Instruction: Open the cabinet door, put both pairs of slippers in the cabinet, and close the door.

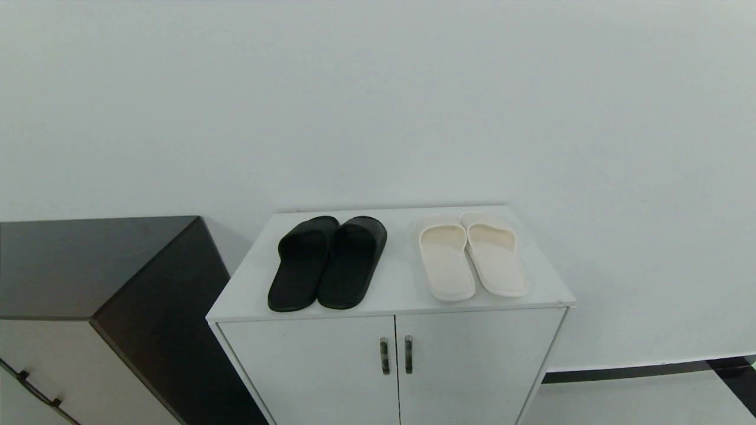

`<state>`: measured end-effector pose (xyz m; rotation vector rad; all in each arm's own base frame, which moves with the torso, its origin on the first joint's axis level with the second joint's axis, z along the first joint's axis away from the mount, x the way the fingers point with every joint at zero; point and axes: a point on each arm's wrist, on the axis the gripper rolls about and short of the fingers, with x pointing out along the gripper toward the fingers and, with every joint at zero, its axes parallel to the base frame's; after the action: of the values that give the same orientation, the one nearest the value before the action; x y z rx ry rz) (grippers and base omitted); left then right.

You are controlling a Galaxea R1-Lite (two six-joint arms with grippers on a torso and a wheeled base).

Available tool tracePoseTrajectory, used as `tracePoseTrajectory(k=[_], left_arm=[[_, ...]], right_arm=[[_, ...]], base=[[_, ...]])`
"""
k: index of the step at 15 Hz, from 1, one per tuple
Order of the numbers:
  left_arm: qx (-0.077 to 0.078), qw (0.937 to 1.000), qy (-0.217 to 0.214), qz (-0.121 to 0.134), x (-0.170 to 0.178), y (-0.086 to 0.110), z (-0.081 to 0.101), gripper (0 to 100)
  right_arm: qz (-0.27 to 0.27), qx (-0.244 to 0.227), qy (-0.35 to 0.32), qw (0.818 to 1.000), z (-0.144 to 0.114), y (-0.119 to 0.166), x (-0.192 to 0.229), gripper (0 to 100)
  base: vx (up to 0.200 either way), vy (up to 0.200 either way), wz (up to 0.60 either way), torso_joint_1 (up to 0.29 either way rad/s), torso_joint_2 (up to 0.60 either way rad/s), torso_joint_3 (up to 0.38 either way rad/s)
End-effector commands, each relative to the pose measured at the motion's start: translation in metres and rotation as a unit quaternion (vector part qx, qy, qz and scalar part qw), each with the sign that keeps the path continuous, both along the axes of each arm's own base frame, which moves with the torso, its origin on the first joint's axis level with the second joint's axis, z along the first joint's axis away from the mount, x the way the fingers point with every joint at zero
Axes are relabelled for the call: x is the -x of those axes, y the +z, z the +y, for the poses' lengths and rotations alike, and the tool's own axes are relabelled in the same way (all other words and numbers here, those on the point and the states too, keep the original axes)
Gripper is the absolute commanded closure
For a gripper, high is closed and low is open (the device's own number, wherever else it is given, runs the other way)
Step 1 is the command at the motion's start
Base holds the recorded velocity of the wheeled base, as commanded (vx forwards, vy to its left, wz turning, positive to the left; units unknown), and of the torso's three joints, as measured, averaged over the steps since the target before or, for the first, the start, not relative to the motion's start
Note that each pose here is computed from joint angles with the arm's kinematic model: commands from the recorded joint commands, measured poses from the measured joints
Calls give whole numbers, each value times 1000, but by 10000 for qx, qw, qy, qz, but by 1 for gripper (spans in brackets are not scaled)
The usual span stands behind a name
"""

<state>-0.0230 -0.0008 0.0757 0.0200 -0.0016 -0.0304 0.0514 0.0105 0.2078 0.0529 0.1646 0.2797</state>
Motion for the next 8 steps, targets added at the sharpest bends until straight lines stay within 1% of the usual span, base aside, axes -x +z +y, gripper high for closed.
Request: tracePoseTrajectory(k=[1, 2, 3, 5, 6, 7, 8], left_arm=[[0, 10000, 6, 6, 0, 0, 0, 100], [0, 10000, 6, 6, 0, 0, 0, 100], [0, 10000, 14, 6, 0, 0, 0, 100], [8, 10000, 14, 7, 0, 0, 0, 100], [0, 10000, 14, 6, 0, 0, 0, 100], [0, 10000, 14, 6, 0, 0, 0, 100], [0, 10000, 14, 6, 0, 0, 0, 100]], right_arm=[[454, -60, 313, 9985, 78, 2, -89, 0], [429, -130, 183, 9988, 103, 1, -102, 0], [490, -91, 82, 9987, 119, -2, -119, 0], [582, -62, 54, 9983, 137, -7, -141, 0], [601, -65, -45, 9982, 153, -13, -160, 0], [558, -79, -110, 9983, 158, -14, -167, 0], [536, -83, -272, 9982, 169, -17, -182, 0]], base=[[0, 0, 0, 0, 0, 0], [0, 0, 0, 0, 0, 0], [0, 0, 0, 0, 0, 0], [0, 0, 0, 0, 0, 0], [0, 0, 0, 0, 0, 0], [0, 0, 0, 0, 0, 0], [0, 0, 0, 0, 0, 0]])
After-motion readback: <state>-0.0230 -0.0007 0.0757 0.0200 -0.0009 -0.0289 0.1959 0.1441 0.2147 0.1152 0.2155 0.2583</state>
